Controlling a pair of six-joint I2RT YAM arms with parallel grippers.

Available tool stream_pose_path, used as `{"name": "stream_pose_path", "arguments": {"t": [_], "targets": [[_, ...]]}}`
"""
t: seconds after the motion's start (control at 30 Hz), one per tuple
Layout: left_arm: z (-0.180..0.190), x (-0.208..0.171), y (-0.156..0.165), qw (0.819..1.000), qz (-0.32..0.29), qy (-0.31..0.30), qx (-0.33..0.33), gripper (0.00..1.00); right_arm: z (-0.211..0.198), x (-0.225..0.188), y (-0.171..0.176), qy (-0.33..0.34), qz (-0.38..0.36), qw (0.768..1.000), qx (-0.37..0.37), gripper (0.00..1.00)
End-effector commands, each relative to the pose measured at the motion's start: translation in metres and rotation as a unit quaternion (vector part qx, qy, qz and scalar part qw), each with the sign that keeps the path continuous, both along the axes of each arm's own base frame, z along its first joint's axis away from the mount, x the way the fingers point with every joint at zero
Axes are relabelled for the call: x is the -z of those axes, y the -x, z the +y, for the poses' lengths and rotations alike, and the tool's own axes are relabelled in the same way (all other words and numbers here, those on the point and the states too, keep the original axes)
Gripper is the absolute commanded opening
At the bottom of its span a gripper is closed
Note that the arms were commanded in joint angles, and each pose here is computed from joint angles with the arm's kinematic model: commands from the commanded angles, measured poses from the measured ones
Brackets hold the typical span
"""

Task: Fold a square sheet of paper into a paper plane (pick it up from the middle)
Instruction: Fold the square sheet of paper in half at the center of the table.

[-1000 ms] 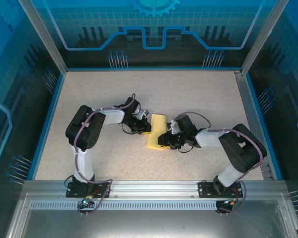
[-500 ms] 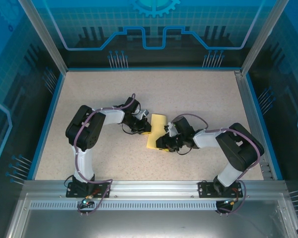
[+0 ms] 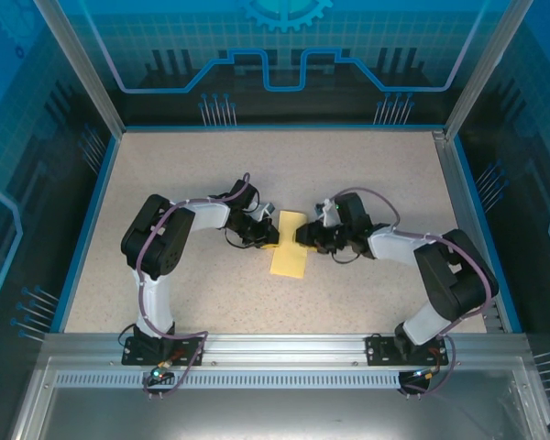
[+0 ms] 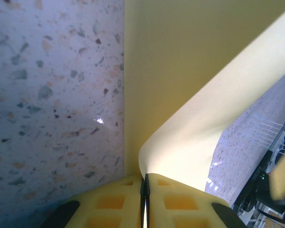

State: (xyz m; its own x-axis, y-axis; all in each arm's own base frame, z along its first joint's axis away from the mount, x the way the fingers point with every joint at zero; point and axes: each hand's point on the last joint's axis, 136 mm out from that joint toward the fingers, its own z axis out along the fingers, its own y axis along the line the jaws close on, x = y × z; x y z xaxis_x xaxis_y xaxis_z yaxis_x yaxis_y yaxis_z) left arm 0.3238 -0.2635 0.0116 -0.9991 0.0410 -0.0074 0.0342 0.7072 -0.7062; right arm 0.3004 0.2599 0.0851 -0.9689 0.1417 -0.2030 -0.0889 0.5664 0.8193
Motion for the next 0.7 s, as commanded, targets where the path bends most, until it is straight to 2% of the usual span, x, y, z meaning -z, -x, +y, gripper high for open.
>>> {"name": "stream_pose_path", "arguments": {"t": [0.0,0.23,0.67], "targets": [[0.017,0.041,0.022,0.997,0.056,-0.052,0.005,0.14,0.006,-0.001,-0.016,-0.016,-0.006,1.0,-0.018,0.42],[0.018,0.043,0.022,0.997,0.057,-0.055,0.004,0.13,-0.007,0.026,-0.033,-0.012,0.019,1.0,0.003,0.4],[0.019,0.045,0.025,0.996,0.06,-0.059,0.006,0.13,-0.014,0.049,-0.02,0.003,0.036,0.999,-0.005,0.42]]}}
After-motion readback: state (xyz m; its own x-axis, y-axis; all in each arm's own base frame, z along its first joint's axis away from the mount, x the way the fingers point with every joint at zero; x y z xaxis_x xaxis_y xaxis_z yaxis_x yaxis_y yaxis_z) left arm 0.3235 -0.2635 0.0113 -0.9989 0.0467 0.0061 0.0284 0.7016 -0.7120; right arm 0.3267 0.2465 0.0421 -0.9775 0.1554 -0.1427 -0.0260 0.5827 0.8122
